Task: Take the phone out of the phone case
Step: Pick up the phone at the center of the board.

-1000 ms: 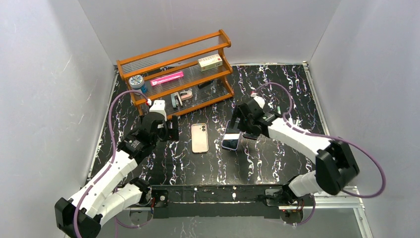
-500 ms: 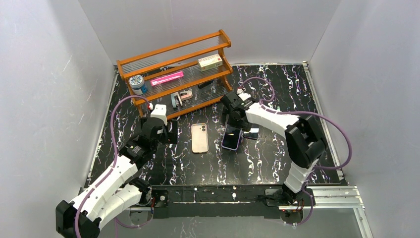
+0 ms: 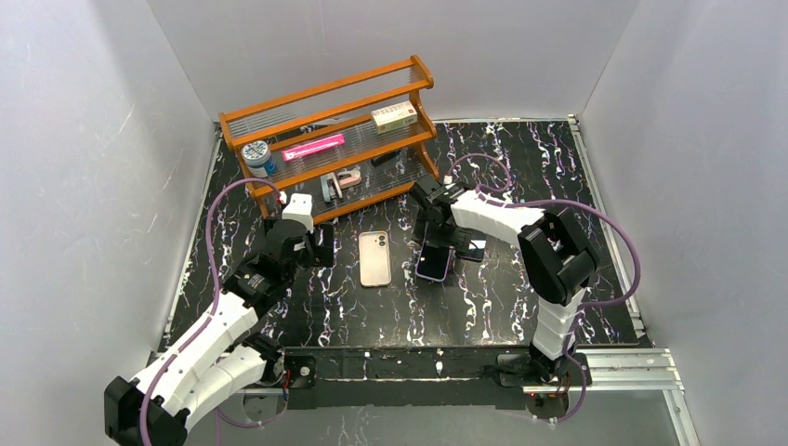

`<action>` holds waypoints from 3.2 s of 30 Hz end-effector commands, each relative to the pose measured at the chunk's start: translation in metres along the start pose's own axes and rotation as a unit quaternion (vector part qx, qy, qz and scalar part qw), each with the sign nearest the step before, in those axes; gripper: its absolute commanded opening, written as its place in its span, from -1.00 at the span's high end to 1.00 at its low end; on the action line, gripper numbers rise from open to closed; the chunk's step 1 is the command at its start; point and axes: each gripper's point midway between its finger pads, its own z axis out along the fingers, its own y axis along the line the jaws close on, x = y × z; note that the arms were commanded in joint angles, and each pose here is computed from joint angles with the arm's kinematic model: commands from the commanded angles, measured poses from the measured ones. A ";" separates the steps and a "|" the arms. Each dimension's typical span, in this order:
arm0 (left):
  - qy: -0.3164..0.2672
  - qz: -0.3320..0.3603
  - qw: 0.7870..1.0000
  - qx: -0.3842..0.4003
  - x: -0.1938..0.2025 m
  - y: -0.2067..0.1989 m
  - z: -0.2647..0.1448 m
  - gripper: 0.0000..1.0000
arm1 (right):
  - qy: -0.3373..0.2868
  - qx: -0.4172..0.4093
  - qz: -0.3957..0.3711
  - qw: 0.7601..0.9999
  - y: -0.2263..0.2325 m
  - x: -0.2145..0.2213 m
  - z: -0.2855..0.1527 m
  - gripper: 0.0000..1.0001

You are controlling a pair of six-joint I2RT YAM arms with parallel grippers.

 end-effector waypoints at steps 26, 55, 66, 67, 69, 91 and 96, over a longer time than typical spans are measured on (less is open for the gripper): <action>-0.021 -0.012 1.000 0.013 -0.008 -0.002 -0.006 -0.96 | 0.039 0.024 -0.005 0.999 0.006 0.018 0.029 -0.80; 0.065 -0.199 0.954 0.216 -0.047 -0.109 -0.006 -0.96 | -0.094 -0.270 -0.138 0.948 0.050 -0.008 -0.064 0.97; 0.109 -0.279 0.914 0.274 -0.064 -0.153 0.008 -0.93 | -0.145 -0.406 -0.217 0.876 0.072 -0.005 -0.123 0.97; 0.110 -0.282 0.912 0.276 -0.065 -0.155 0.009 -0.93 | -0.146 -0.413 -0.223 0.871 0.074 -0.005 -0.128 0.97; 0.116 -0.289 0.907 0.282 -0.065 -0.162 0.012 -0.90 | -0.151 -0.429 -0.233 0.860 0.076 -0.005 -0.137 0.97; 0.165 -0.338 0.874 0.308 -0.056 -0.218 0.026 0.11 | -0.175 -0.500 -0.278 0.801 0.090 0.000 -0.173 0.96; 0.139 -0.354 0.869 0.317 -0.069 -0.217 0.023 0.68 | -0.186 -0.502 -0.272 0.799 0.091 -0.005 -0.179 0.82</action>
